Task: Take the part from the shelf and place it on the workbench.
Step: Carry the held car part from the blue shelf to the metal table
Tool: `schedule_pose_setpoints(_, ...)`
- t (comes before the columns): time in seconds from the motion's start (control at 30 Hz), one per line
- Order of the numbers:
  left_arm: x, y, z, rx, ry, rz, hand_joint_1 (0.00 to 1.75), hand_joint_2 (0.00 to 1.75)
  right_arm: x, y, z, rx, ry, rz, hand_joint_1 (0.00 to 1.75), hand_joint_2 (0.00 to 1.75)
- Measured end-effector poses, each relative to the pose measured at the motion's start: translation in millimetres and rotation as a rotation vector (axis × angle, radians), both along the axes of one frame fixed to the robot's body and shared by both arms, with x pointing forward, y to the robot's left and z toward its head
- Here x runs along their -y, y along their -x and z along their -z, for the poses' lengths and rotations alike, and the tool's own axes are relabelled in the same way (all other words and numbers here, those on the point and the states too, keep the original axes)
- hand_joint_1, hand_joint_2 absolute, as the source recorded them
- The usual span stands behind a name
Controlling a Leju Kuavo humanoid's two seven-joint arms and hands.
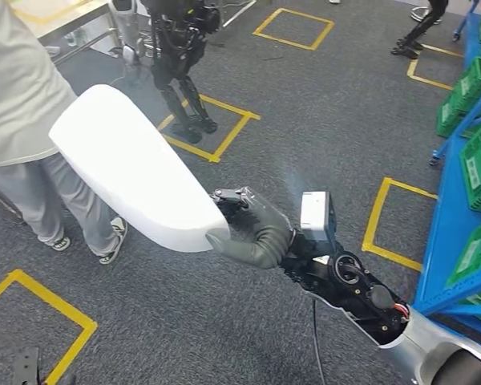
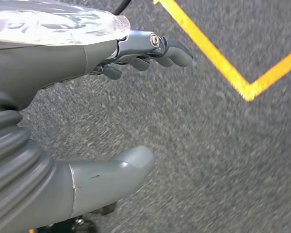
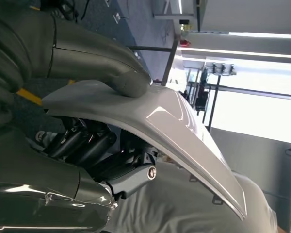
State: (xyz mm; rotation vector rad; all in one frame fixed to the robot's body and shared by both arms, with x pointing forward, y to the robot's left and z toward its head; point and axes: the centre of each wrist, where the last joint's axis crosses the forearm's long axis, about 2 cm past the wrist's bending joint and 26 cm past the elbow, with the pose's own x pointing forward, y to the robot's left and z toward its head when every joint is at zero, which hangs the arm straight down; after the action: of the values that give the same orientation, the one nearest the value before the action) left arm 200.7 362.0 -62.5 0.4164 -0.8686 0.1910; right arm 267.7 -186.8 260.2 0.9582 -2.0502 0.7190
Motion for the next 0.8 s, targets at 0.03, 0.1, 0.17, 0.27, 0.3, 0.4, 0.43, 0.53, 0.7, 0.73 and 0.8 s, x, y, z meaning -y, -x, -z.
schedule_pose_setpoints(0.03, 0.9, -0.2, 0.0, 0.001, 0.001, 0.001, 0.00, 1.75, 0.1, -0.3, -0.5, 0.002, 0.000, 0.001, 1.75, 1.75)
schedule_pose_setpoints(0.1, 0.8, 0.0, 0.1, 0.000, 0.000, 0.003, 0.00, 1.75, 0.1, -0.7, -1.2, 0.004, -0.001, 0.001, 1.75, 1.75)
schedule_pose_setpoints(0.17, -1.6, 1.3, 0.3, -0.002, -0.005, 0.003, 0.00, 1.75, -0.5, -0.9, -2.0, 0.006, -0.002, -0.001, 1.75, 1.75)
schedule_pose_setpoints(0.27, -3.0, -0.4, -0.6, 0.004, -0.009, 0.003, 0.00, 1.75, -1.0, -1.4, -3.3, 0.009, -0.004, 0.001, 1.75, 1.75)
schedule_pose_setpoints(0.3, -3.3, -0.7, -0.8, 0.004, -0.010, 0.003, 0.00, 1.75, -1.0, -1.5, -3.3, 0.009, -0.004, 0.001, 1.75, 1.75)
schedule_pose_setpoints(0.4, -3.2, 0.5, -0.3, 0.002, -0.009, 0.003, 0.00, 1.75, -1.4, -0.9, -2.4, 0.007, -0.002, -0.002, 1.75, 1.75)
schedule_pose_setpoints(0.43, -3.8, 0.7, -0.3, 0.001, -0.010, 0.003, 0.00, 1.75, -1.4, -0.7, -2.2, 0.006, -0.002, -0.003, 1.75, 1.75)
schedule_pose_setpoints(0.53, -2.6, -1.6, -1.1, 0.006, -0.007, 0.004, 0.00, 1.75, -1.2, -1.0, -2.6, 0.007, -0.002, -0.001, 1.75, 1.75)
schedule_pose_setpoints(0.7, -2.4, -1.2, -0.9, 0.005, -0.007, 0.005, 0.00, 1.75, -1.1, -1.5, -3.4, 0.010, -0.003, -0.001, 1.75, 1.75)
schedule_pose_setpoints(0.73, -3.0, -1.7, -1.2, 0.006, -0.008, 0.005, 0.00, 1.75, -1.1, -1.5, -3.5, 0.010, -0.003, -0.001, 1.75, 1.75)
schedule_pose_setpoints(0.8, -3.1, -2.9, -1.8, 0.009, -0.009, 0.005, 0.00, 1.75, -1.0, -1.2, -2.9, 0.008, -0.004, 0.000, 1.75, 1.75)
